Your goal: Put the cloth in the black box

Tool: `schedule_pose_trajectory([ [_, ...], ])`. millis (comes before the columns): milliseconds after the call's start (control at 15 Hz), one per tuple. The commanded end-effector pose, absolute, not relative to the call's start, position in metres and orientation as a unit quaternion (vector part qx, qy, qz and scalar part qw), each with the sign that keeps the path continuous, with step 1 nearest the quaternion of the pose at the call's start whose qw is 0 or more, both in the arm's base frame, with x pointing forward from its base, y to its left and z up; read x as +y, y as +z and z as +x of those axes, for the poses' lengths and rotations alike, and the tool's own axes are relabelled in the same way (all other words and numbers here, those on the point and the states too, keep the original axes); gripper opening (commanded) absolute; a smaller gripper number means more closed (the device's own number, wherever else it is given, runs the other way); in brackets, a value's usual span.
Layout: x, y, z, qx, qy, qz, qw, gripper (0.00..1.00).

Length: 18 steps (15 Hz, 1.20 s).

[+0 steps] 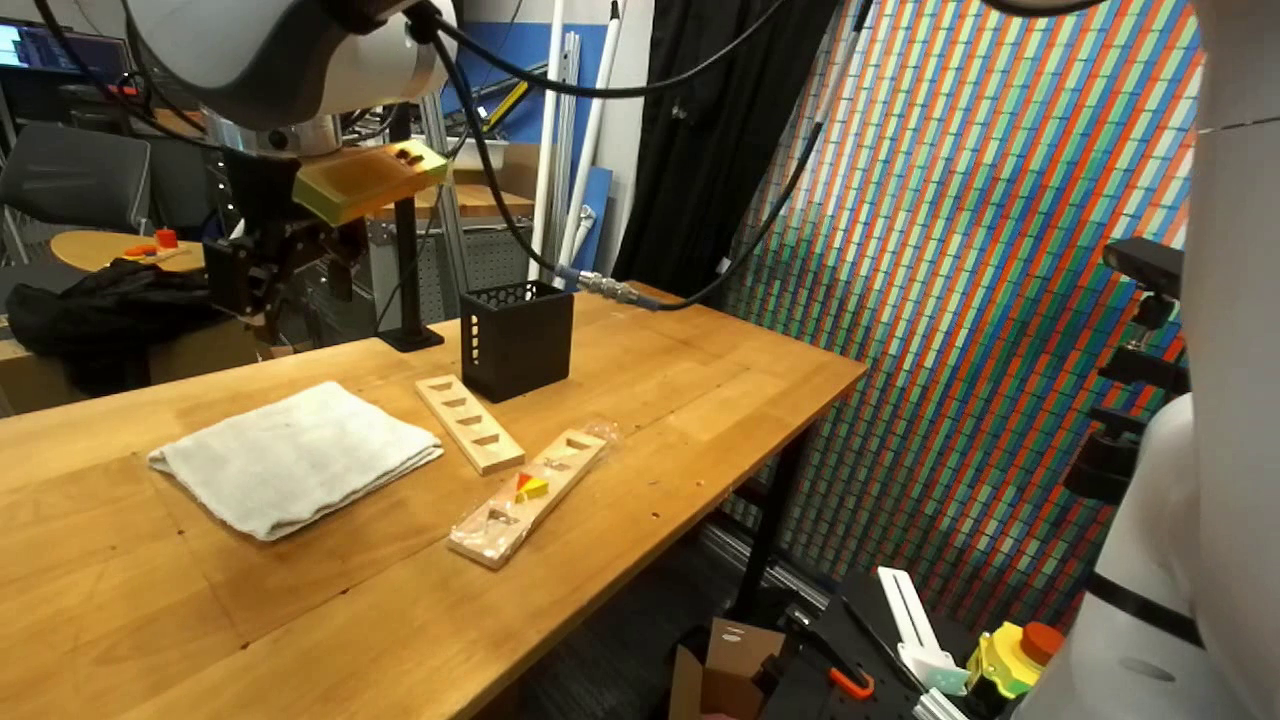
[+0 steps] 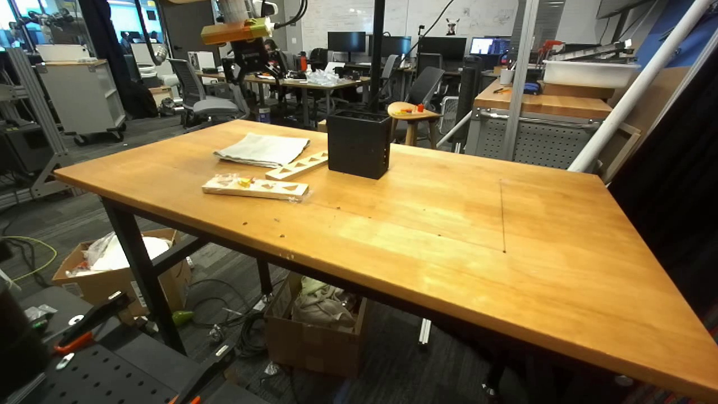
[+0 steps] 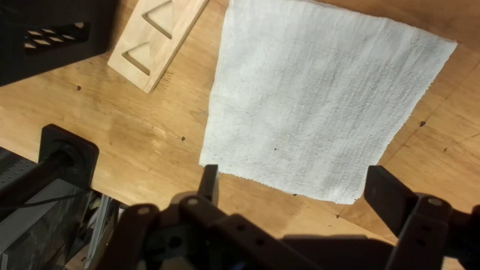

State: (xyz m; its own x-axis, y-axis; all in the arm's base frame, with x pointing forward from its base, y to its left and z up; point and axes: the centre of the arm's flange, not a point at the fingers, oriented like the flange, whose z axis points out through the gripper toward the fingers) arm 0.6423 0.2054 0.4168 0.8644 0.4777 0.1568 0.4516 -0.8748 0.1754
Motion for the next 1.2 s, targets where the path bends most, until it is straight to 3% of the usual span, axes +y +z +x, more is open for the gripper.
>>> schedule_pose_trajectory([
  [0,0.219,0.394,0.68,0.249,0.1,0.961,0.065,1.0],
  [1067,0.275,0.244,0.689,0.251,0.044,0.966,0.045,1.0],
  [1133,0.276,0.244,0.687,0.247,0.047,0.967,0.042,0.75],
])
